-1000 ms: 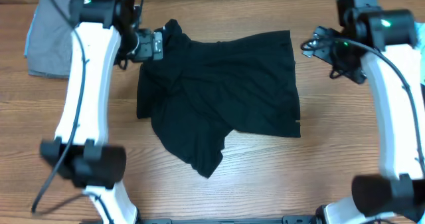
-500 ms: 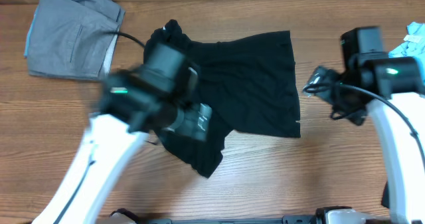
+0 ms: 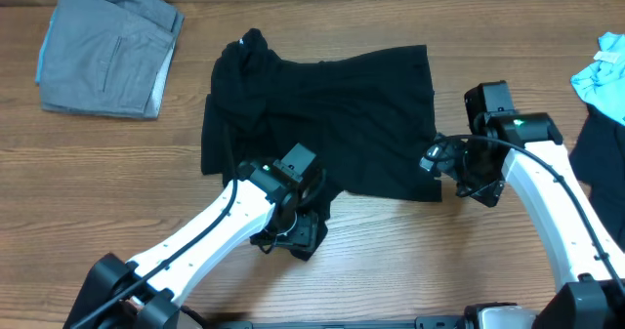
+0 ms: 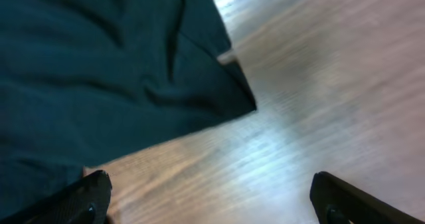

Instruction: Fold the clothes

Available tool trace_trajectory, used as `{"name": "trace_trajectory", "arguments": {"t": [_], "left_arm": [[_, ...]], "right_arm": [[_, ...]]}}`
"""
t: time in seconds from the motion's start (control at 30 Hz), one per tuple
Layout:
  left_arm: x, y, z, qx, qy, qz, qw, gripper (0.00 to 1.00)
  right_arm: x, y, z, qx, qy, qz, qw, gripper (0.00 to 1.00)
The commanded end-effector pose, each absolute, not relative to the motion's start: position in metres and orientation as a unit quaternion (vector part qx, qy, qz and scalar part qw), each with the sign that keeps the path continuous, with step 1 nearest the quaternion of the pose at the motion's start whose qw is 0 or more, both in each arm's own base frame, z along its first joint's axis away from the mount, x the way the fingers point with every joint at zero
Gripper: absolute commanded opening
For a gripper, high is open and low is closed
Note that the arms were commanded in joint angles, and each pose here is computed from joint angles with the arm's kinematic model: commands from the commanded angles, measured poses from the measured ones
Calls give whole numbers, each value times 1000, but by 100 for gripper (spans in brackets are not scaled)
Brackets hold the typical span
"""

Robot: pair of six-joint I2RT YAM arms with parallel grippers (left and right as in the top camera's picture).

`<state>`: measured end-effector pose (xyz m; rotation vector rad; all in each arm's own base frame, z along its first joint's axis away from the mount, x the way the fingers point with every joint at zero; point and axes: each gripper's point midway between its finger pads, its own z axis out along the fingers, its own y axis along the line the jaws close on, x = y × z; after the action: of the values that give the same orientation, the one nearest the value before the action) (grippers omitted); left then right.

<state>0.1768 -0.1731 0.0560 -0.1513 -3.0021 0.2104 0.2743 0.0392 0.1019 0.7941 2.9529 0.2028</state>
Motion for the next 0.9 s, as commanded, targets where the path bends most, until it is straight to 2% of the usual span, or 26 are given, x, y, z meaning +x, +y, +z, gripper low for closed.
{"name": "trace_trajectory", "arguments": {"t": [0.0, 0.13, 0.4, 0.43, 0.5, 0.63, 0.77, 0.87], "left_arm": [[182, -164, 42, -5, -996, 59, 66, 65], [196, -153, 24, 47, -996, 35, 69, 63], [192, -145, -8, 79, -991, -3, 110, 61], [192, -144, -11, 80, -990, -5, 113, 59], [191, -144, -14, 80, -990, -7, 117, 42], [190, -142, -17, 76, -990, -14, 121, 24], [190, -141, -17, 70, -990, -13, 124, 16], [186, -139, -16, 70, -989, -18, 132, 13]], "right_arm": [[270, 47, 92, 249, 964, 88, 35, 100], [266, 53, 71, 248, 963, 105, 23, 100], [269, 54, 65, 249, 962, 108, 31, 100], [270, 54, 65, 249, 962, 108, 33, 100], [271, 54, 64, 248, 962, 109, 36, 99], [268, 54, 60, 249, 962, 108, 33, 95], [270, 54, 52, 250, 961, 111, 40, 83], [266, 53, 44, 260, 959, 107, 30, 79]]}}
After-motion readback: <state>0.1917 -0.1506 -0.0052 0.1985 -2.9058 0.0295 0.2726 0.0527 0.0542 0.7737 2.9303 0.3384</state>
